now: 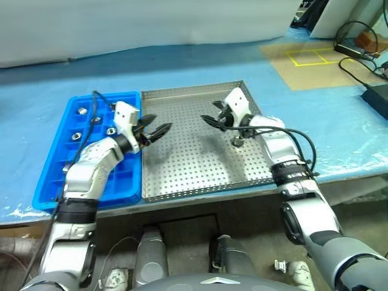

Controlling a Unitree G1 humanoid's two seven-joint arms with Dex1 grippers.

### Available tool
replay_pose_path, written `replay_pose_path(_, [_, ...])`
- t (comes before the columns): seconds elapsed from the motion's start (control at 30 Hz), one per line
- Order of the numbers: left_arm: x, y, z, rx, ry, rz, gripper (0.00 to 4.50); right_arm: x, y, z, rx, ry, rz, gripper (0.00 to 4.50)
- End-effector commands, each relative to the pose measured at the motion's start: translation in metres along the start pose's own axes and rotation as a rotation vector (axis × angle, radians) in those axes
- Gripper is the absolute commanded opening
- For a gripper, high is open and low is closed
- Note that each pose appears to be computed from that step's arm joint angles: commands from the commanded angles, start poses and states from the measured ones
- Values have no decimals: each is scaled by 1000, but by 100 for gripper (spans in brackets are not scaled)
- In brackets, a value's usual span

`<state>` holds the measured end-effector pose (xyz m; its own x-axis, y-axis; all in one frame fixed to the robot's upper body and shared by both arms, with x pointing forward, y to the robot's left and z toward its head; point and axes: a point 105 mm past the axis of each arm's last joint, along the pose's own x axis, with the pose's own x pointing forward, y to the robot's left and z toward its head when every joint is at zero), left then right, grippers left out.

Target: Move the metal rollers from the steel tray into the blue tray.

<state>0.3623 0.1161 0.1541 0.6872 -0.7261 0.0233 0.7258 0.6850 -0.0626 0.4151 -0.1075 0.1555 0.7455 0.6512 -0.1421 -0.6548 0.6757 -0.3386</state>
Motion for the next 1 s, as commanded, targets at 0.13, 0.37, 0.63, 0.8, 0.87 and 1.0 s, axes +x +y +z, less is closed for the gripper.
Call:
replay_pose_path(0.13, [20,-7,7,33,-20,-99,367,-15,6,-1,-31,2,-37,326])
replay_pose_path(0.37, [18,-5,6,10,-21,-106,367,-13,12,-27,18,72,-45,326])
replay_pose_path(0.63, [8,-6,1,7,-11,-81,367,-24,-8,-81,133,210,-137,326])
replay_pose_path(0.8, [5,-5,-2,6,-4,-67,367,-22,-4,-86,141,212,-120,308])
replay_pose_path(0.87, [4,-3,-3,7,-2,-62,367,-19,3,-82,142,193,-81,265])
replay_pose_path(1.0, [4,0,-3,11,0,-56,367,-18,4,-83,120,207,-90,175])
